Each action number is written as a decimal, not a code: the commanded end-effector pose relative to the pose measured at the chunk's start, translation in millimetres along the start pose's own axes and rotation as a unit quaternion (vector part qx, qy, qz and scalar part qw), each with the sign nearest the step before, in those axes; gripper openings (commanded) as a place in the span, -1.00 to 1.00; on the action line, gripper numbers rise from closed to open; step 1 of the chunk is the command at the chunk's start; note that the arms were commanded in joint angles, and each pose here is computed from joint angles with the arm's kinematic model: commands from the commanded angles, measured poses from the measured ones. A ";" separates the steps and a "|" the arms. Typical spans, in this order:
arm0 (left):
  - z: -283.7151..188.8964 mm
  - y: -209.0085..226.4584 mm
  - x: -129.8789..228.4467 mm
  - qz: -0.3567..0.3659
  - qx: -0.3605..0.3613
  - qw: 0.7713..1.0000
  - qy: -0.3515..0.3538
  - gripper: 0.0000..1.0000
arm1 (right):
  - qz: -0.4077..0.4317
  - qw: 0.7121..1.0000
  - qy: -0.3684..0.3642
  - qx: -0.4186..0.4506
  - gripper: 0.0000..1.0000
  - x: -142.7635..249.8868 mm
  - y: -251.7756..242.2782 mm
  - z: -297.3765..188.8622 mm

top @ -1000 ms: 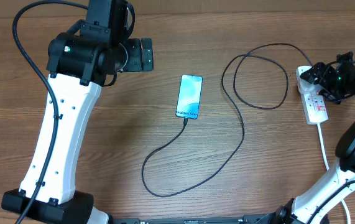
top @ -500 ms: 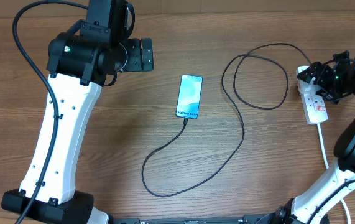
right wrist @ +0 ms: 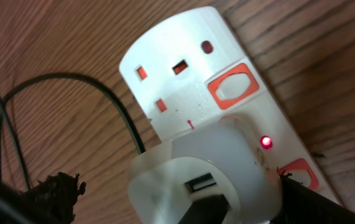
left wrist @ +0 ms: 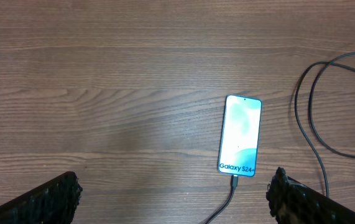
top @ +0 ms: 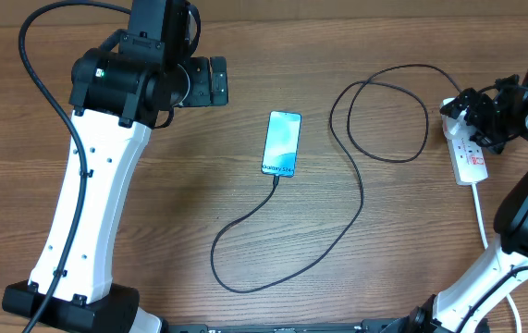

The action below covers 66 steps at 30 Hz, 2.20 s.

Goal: Plug charger to phone and switch on socket

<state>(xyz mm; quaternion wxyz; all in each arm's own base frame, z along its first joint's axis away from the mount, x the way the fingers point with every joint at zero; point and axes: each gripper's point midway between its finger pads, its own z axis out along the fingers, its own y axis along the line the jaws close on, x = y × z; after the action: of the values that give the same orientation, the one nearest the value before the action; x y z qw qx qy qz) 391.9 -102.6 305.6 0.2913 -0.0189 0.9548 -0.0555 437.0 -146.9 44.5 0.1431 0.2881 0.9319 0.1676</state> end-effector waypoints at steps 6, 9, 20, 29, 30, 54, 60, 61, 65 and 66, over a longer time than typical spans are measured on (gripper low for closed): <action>3.0 1.9 -0.7 0.010 -0.007 1.000 0.000 1.00 | 0.044 0.997 0.018 0.061 1.00 5.4 -18.7 5.7; 3.0 1.9 -0.7 0.010 -0.007 1.000 0.000 1.00 | 0.043 0.997 0.006 0.062 1.00 -0.2 -13.4 -8.0; 3.2 1.9 -0.7 0.010 -0.007 1.000 0.000 1.00 | 0.014 0.996 -0.082 0.038 1.00 -1.8 35.4 -124.2; 3.0 1.9 -0.7 0.010 -0.007 1.000 0.000 0.99 | -0.016 0.992 -0.123 -0.033 1.00 56.7 90.0 -224.3; 3.0 1.9 -0.7 0.010 -0.007 1.000 0.000 1.00 | -0.017 0.992 -0.123 -0.033 1.00 59.8 90.7 -227.5; 3.0 1.9 -0.7 0.010 -0.007 1.000 0.000 1.00 | -0.015 0.992 -0.118 -0.031 1.00 65.9 90.2 -229.9; 3.0 1.9 -0.7 0.010 -0.007 1.000 0.000 1.00 | -0.014 0.992 -0.118 -0.031 1.00 65.9 90.2 -229.9; 3.0 1.9 -0.7 0.010 -0.007 1.000 0.000 1.00 | -0.014 0.992 -0.118 -0.031 1.00 65.9 90.2 -229.9; 3.0 2.0 -0.8 0.010 -0.007 1.000 0.000 1.00 | -0.014 0.992 -0.118 -0.031 1.00 65.9 90.2 -229.9; 3.0 2.0 -0.8 0.010 -0.007 1.000 0.000 1.00 | -0.014 0.992 -0.118 -0.031 1.00 65.9 90.2 -229.9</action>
<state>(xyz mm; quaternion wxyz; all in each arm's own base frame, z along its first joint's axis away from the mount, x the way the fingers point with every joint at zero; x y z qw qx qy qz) 391.9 -102.6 305.5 0.2911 -0.0189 0.9549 -0.0555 342.7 -92.9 269.6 0.2539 0.2930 0.9086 0.1556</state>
